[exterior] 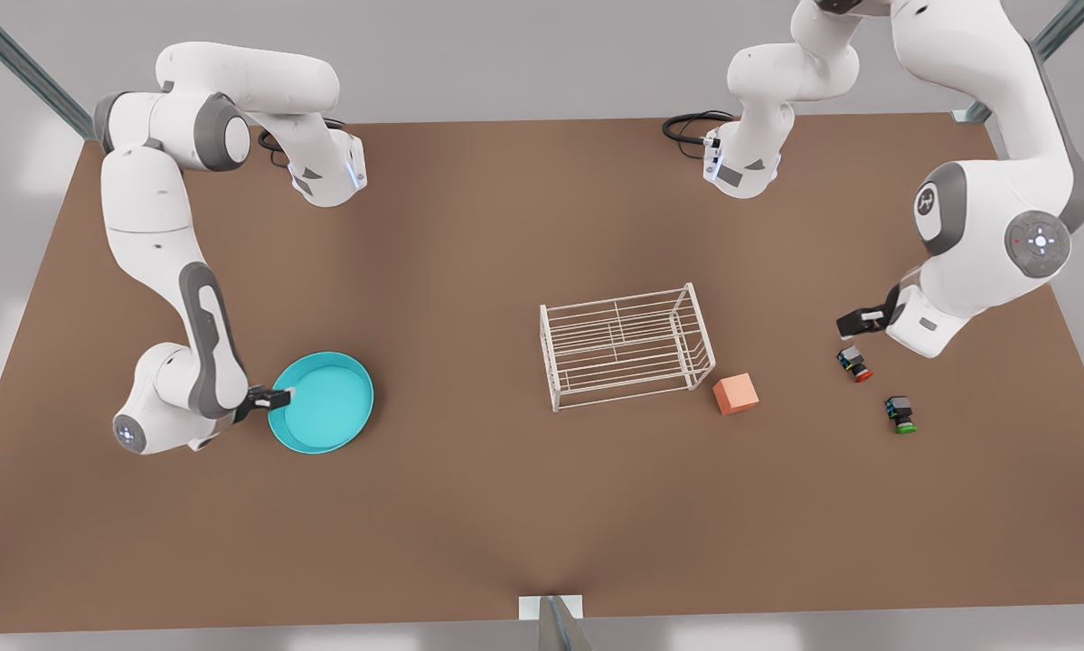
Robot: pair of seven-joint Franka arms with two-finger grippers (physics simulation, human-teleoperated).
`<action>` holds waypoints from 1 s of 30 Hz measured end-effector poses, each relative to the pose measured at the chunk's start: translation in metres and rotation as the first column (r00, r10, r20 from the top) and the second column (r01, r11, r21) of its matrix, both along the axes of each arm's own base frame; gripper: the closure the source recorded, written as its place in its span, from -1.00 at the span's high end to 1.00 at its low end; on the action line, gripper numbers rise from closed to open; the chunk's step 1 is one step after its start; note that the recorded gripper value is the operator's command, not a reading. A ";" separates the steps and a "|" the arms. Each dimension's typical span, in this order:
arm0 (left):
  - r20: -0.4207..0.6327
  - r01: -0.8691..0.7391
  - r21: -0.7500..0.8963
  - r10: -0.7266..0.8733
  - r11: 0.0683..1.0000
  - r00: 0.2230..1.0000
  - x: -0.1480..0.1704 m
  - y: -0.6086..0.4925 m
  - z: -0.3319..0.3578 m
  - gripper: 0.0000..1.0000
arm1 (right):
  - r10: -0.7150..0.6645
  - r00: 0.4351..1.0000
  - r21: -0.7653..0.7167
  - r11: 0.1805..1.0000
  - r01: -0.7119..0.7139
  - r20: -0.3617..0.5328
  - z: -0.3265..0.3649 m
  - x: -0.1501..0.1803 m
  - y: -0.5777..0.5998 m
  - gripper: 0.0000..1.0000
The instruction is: Place the plate on the shelf with right arm and place the red button switch in the plate with left arm
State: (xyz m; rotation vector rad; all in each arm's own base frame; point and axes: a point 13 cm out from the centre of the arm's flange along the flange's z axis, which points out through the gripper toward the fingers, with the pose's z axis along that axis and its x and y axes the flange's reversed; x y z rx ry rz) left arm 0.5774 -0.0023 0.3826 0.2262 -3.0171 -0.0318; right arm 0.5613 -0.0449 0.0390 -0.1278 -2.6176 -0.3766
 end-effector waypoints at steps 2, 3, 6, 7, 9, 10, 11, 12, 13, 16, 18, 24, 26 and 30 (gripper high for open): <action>-0.008 0.000 0.001 0.000 1.000 1.000 -0.002 0.000 -0.001 1.00 | 0.004 1.000 -0.001 1.000 -0.004 0.018 0.005 0.004 0.001 0.80; -0.011 -0.002 0.002 0.002 1.000 1.000 -0.003 0.000 -0.001 1.00 | 0.006 1.000 -0.002 1.000 -0.006 0.029 0.010 0.007 0.001 0.80; -0.018 -0.005 0.003 0.005 1.000 1.000 -0.004 0.002 -0.001 1.00 | 0.009 0.999 -0.003 1.000 -0.009 0.053 0.018 0.014 0.002 0.75; -0.019 -0.006 0.003 0.006 1.000 1.000 -0.005 0.002 -0.001 1.00 | 0.009 0.998 -0.004 1.000 -0.009 0.059 0.018 0.016 0.002 0.72; -0.022 -0.006 0.004 0.007 1.000 1.000 -0.005 0.002 -0.002 1.00 | 0.009 0.998 -0.005 1.000 -0.009 0.069 0.019 0.019 0.002 0.63; -0.023 -0.007 0.004 0.007 1.000 1.000 -0.006 0.002 -0.002 1.00 | 0.009 0.997 -0.006 1.000 -0.009 0.074 0.019 0.020 0.002 0.60; -0.024 -0.006 0.004 0.007 1.000 1.000 -0.006 0.001 -0.002 1.00 | 0.008 0.997 -0.004 1.000 -0.008 0.080 0.019 0.022 0.003 0.55; -0.026 -0.005 0.004 0.005 1.000 1.000 -0.006 -0.001 -0.002 1.00 | 0.007 0.996 -0.002 1.000 -0.006 0.086 0.019 0.024 0.005 0.53; -0.027 -0.002 0.004 0.002 1.000 1.000 -0.007 -0.003 -0.003 1.00 | 0.004 0.996 0.000 1.000 -0.004 0.092 0.020 0.026 0.005 0.53; -0.030 0.002 0.004 -0.002 1.000 1.000 -0.007 -0.008 -0.003 1.00 | 0.001 0.994 0.008 1.000 -0.001 0.110 0.021 0.032 0.013 0.52; -0.030 -0.001 0.005 0.001 1.000 1.000 -0.008 -0.008 -0.003 1.00 | -0.002 0.993 0.010 1.000 0.001 0.118 0.020 0.034 0.014 0.53; -0.031 -0.010 0.007 0.010 1.000 0.999 -0.008 -0.006 -0.003 1.00 | 0.000 0.991 0.001 1.000 0.000 0.131 0.017 0.039 0.007 0.41; -0.033 -0.012 0.007 0.012 1.000 0.999 -0.008 -0.006 -0.004 1.00 | 0.002 0.991 -0.001 1.000 -0.002 0.137 0.013 0.040 0.005 0.29; -0.036 -0.014 0.008 0.014 1.000 0.999 -0.009 -0.007 -0.005 1.00 | 0.007 0.989 -0.002 1.000 -0.006 0.150 0.013 0.043 0.004 0.11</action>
